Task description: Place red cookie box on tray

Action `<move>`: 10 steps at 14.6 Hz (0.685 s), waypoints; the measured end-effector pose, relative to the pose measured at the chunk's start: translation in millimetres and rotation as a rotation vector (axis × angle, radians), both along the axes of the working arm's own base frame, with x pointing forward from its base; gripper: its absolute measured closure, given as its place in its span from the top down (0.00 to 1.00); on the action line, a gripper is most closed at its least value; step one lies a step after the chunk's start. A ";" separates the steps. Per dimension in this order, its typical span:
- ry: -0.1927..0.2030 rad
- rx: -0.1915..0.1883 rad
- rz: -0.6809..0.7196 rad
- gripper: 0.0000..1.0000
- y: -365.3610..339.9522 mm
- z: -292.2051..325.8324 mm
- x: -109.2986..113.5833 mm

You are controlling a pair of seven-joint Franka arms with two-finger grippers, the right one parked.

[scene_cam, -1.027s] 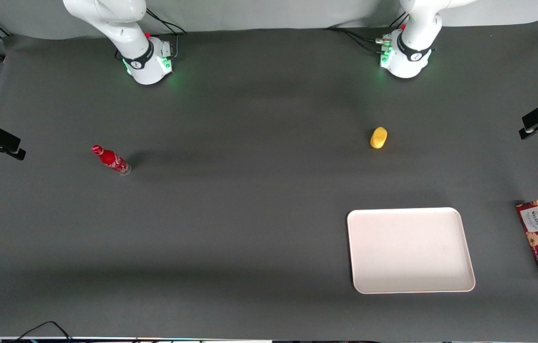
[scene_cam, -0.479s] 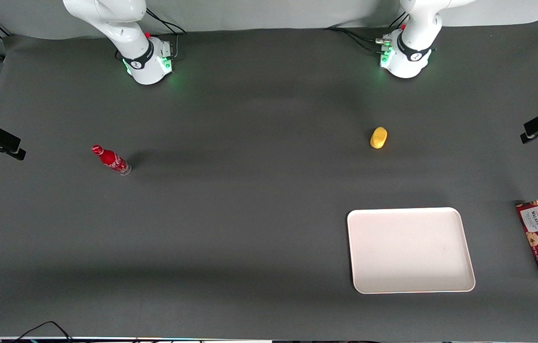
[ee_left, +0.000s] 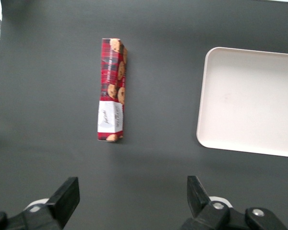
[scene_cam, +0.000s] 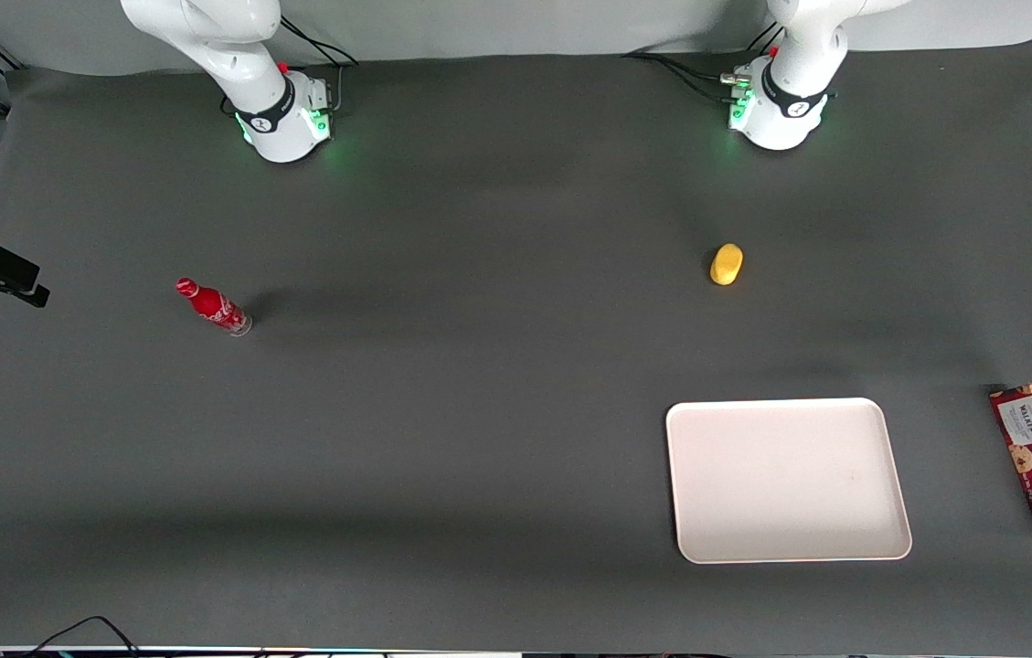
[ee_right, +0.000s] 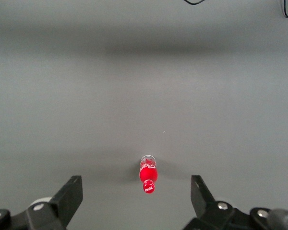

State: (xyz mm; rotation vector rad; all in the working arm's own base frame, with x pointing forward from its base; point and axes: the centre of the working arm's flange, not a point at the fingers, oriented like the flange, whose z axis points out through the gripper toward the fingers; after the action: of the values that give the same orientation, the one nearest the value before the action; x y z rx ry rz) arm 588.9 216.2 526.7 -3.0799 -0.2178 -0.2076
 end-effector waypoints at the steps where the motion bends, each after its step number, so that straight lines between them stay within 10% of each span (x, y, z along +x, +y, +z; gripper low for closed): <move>1: -0.008 -0.003 -0.016 1.00 19.9 -11.5 5.6; 10: -0.108 0.048 -0.044 1.00 103.2 -155.7 79.9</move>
State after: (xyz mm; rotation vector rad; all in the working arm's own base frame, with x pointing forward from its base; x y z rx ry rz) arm 668.7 319.4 371.0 -3.0307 -0.1475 -0.3762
